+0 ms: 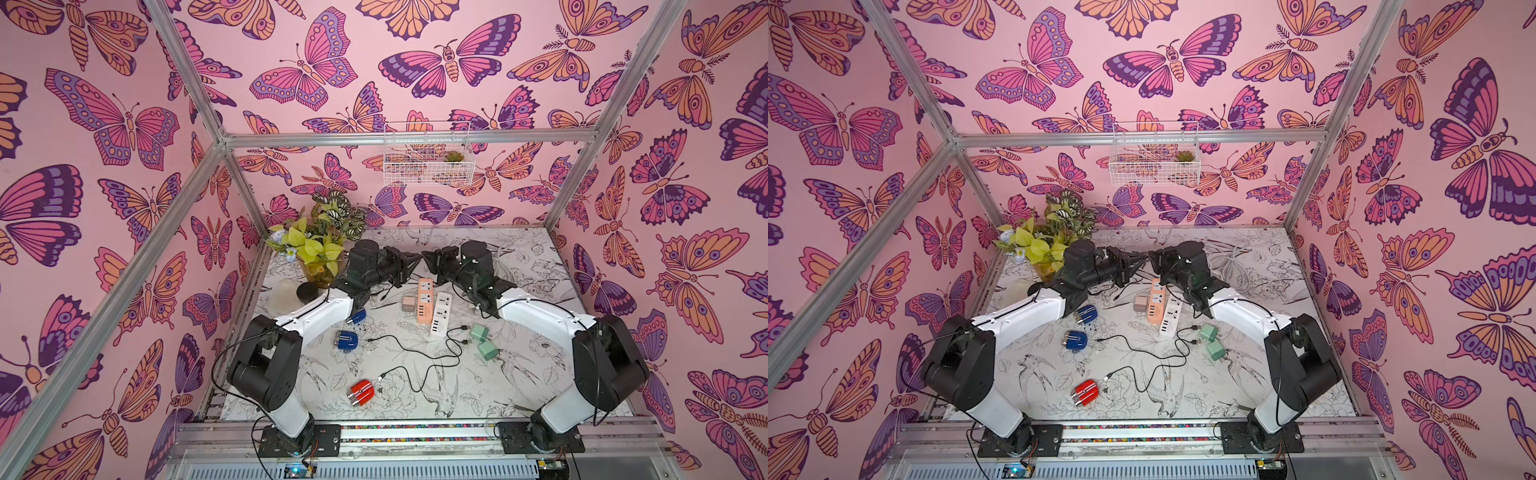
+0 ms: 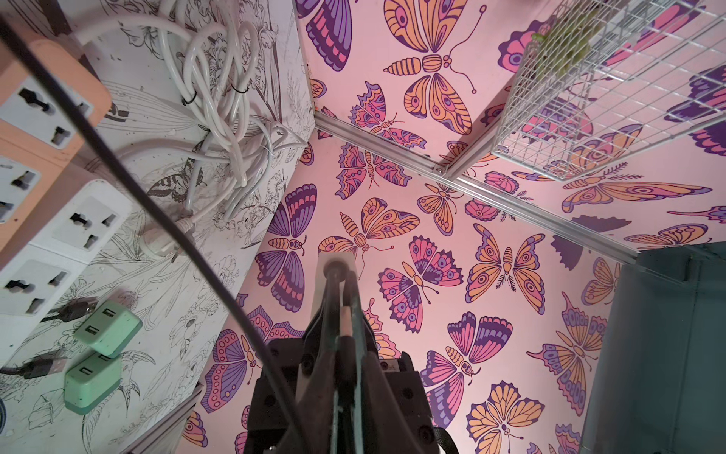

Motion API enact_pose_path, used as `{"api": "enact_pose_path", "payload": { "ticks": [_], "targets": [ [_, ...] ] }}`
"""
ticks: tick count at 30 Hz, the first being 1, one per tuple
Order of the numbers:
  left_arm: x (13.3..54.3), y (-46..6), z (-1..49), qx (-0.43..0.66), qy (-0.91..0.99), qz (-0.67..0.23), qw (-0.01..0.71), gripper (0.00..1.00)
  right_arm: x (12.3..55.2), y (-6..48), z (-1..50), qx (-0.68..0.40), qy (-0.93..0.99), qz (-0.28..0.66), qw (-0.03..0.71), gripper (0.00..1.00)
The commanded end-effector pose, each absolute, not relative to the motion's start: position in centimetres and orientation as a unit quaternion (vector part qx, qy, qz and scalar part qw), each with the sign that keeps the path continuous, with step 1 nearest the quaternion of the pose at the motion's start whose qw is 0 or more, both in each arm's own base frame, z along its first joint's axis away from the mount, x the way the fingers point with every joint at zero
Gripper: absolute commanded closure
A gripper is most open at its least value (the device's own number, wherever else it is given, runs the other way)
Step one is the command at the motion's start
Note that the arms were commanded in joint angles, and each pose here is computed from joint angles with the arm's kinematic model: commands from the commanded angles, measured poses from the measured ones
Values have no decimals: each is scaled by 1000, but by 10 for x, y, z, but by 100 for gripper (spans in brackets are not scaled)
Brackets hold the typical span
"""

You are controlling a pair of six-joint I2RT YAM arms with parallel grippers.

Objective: Charge the electric shaver
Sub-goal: Pick up the charging cable from the center of the board.

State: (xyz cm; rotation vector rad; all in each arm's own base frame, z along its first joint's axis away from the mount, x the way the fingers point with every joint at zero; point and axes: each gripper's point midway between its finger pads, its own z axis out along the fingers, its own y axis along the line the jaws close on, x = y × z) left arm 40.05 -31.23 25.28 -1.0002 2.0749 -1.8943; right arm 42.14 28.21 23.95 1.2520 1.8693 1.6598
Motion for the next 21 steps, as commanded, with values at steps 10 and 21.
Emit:
{"api": "enact_pose_path", "payload": {
  "ticks": [10, 21],
  "targets": [
    [402, -314, 242, -329, 704, -626, 72, 95, 419, 288, 256, 425, 661, 594, 173, 100],
    [393, -282, 240, -262, 738, -616, 84, 100, 389, 269, 253, 362, 767, 502, 169, 57]
  ]
}}
